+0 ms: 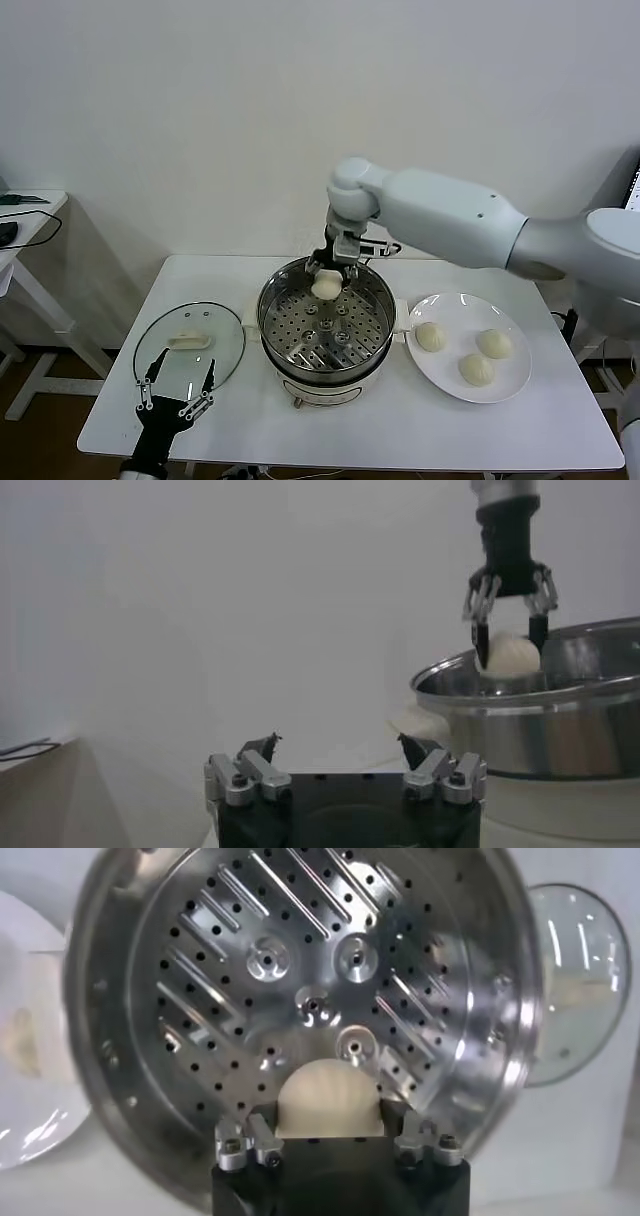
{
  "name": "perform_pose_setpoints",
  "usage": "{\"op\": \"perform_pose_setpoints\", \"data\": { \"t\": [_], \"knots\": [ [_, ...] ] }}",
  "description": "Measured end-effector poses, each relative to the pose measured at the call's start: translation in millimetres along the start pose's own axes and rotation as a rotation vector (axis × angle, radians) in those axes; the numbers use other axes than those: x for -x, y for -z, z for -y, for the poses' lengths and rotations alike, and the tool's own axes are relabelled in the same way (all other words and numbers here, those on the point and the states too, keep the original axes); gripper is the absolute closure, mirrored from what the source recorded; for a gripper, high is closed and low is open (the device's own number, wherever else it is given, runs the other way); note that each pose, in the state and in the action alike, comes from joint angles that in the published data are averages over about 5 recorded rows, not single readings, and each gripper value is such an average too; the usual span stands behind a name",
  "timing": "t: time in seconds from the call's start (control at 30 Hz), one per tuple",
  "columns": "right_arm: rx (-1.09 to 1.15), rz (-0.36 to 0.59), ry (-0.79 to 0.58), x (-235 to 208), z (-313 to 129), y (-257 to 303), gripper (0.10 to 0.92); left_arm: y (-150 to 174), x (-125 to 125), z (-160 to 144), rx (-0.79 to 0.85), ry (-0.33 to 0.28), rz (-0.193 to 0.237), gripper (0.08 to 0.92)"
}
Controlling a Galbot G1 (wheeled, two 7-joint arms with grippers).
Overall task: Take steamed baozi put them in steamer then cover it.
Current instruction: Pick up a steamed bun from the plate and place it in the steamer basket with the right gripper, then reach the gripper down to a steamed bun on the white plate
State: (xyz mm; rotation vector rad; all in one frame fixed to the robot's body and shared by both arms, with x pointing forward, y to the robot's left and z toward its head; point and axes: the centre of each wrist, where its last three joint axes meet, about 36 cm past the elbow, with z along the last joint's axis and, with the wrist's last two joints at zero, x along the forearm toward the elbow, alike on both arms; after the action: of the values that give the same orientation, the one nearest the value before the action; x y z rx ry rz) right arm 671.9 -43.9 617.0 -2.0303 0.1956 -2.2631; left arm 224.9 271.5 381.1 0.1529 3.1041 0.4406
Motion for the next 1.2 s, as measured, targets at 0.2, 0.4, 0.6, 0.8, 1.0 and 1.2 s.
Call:
{"op": "perform_pose_setpoints", "data": {
  "t": [0.2,0.4,0.6,0.8,1.0,1.2],
  "knots": [
    [-0.016,0.003,0.016,17.7,6.0,1.1,0.341,0.8,0.1,-0.6,-0.001,0.003,0.002,0.177],
    [-0.026,-0.005,0.017,20.4,8.6,1.3,0.271,1.5,-0.4,-1.9,0.001,0.008,0.003,0.177],
    [-0.021,-0.016,-0.005,3.7,3.7,0.0,0.202,1.4,-0.4,-1.7,-0.002,0.013,0.002,0.177],
    [0.077,-0.039,-0.046,-42.4,-25.2,-7.9,0.2,1.2,0.2,-0.8,-0.005,0.014,0.003,0.177],
    [0.363,-0.053,-0.093,-91.8,-93.8,-22.8,0.2,1.2,0.2,-0.2,-0.006,0.01,0.002,0.177],
    [0.761,-0.032,-0.116,-110.7,-192.1,-29.6,0.2,0.1,0.1,1.3,-0.006,0.001,0.001,0.177]
  ]
}}
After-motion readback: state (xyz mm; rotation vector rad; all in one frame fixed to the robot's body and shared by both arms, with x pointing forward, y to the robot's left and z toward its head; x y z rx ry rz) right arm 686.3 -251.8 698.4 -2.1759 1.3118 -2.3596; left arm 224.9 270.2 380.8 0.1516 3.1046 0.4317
